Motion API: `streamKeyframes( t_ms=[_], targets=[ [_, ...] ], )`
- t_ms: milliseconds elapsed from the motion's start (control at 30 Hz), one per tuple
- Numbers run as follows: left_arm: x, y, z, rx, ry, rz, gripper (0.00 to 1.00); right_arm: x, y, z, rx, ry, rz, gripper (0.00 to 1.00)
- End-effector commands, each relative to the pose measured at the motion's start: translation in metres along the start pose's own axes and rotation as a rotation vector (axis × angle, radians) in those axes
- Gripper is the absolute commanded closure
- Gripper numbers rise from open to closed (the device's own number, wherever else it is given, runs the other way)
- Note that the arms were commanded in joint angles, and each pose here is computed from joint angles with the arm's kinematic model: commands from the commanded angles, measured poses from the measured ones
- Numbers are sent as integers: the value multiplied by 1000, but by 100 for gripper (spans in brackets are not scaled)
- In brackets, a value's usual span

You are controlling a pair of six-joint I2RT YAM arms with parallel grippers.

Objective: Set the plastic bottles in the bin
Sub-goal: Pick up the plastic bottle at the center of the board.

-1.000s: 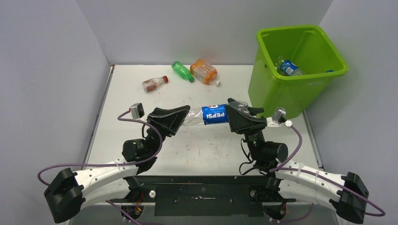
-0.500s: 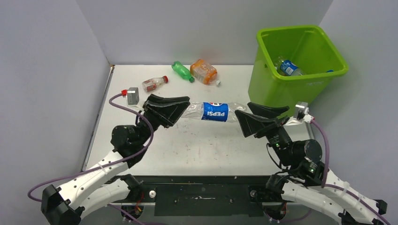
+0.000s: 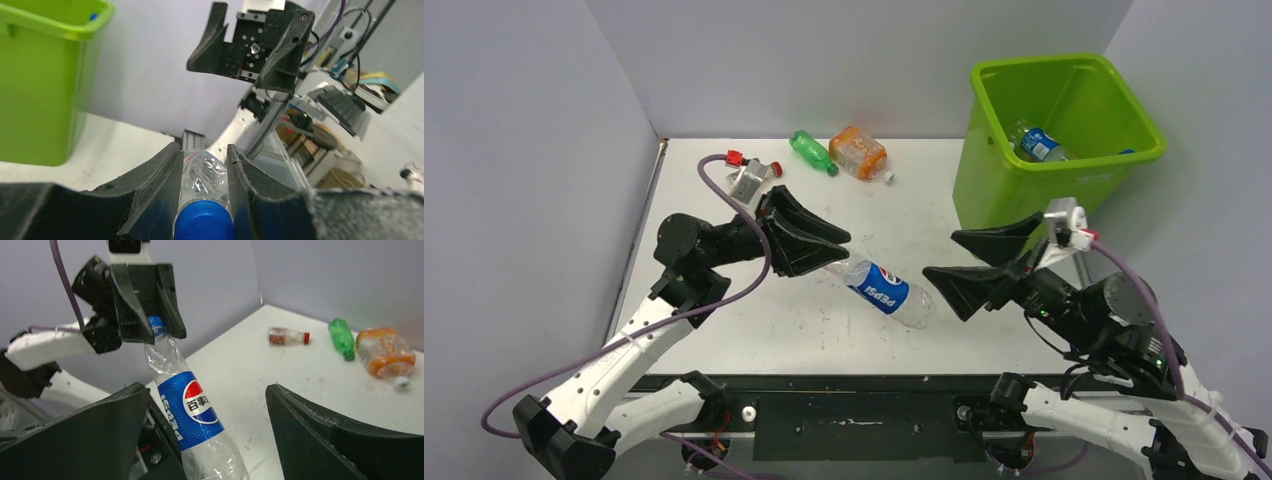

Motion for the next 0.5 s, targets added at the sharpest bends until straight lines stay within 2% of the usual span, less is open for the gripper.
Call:
streamKeyframes(
  t_ms=[0,167,467],
  targets=[
    [7,-10,0,119,155,-35,100,28,14,14,-145,157,-10,10],
    [14,-8,-2,143,198,-70,100,41,31,32,-296,209,6,10],
    [9,-11,-2,127,197,-42,100,68,29,70,-279,342,-19,10]
  ],
)
Point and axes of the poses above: each gripper's point midway between its finger pads, its own z axis out along the fingers, its own y axis along the line the jaws close on, x = y × z, the point moved 7 cm from there along -z, back along the fingers, and after that the axes turned 7 degrees about -z, right-handed, at the moved point
